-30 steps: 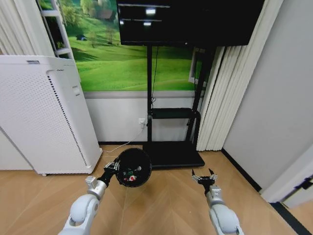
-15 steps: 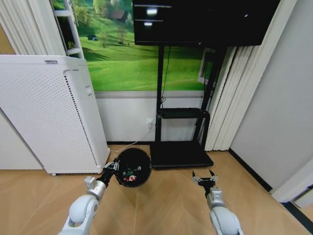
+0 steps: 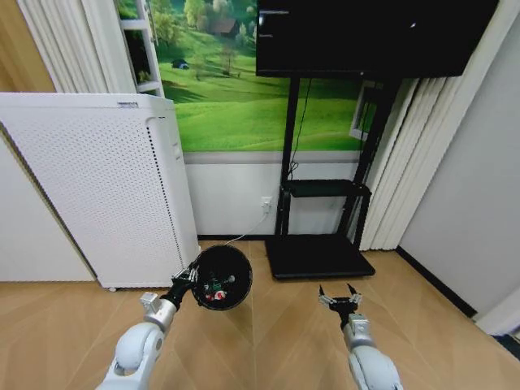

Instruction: Pick up the trash bin and place the garbage on the floor into it.

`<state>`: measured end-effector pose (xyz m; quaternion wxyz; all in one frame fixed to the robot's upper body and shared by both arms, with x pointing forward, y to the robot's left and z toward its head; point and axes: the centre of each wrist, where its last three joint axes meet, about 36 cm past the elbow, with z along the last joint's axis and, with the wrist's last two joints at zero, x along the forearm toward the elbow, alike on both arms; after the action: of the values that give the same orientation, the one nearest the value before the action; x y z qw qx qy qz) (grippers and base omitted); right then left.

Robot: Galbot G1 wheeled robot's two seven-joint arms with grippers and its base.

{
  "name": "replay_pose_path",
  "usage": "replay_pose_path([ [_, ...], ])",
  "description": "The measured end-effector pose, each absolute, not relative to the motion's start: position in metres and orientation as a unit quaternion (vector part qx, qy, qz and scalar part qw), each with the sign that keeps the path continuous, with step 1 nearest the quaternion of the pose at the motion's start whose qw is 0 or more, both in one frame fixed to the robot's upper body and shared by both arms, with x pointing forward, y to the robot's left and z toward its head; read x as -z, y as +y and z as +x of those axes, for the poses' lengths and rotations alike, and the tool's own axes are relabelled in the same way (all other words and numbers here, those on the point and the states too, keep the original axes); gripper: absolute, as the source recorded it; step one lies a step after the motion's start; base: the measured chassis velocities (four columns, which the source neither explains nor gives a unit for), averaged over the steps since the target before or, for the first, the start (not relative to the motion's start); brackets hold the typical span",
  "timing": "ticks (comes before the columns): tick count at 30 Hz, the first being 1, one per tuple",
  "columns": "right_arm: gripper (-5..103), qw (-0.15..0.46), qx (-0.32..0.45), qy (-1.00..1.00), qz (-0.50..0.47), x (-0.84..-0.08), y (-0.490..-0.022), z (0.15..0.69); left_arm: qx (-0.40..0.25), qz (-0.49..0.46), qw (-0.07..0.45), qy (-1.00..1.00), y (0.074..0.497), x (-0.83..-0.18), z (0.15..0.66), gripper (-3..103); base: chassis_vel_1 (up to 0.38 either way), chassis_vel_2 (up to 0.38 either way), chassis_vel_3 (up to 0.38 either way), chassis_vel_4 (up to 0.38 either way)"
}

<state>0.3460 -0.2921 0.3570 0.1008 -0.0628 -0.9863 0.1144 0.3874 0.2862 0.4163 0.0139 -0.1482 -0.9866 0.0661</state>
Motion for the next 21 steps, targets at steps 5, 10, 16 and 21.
replay_pose_path([
  [5,100,0.081,-0.104,-0.99,-0.058,-0.3494,-0.2919,0.3508,-0.067,-0.148,0.015,-0.987,0.2861,-0.4153,0.3883,7,0.131,0.137,-0.126,-0.119],
  [10,100,0.091,-0.097,-0.99,-0.053,-0.3523,-0.2911,0.3505,-0.068,-0.149,0.014,-0.986,0.2863,-0.4155,0.3895,7,0.0,0.004,-0.005,0.0],
  [16,100,0.09,-0.093,-0.99,-0.051,-0.3531,-0.2905,0.3501,-0.069,-0.151,0.012,-0.986,0.2872,-0.4167,0.3918,7,-0.041,-0.065,0.023,0.043],
  [21,100,0.09,-0.091,-0.991,-0.048,-0.3531,-0.2915,0.349,-0.069,-0.151,0.011,-0.986,0.2878,-0.4173,0.3927,7,0.053,-0.045,-0.073,0.045],
])
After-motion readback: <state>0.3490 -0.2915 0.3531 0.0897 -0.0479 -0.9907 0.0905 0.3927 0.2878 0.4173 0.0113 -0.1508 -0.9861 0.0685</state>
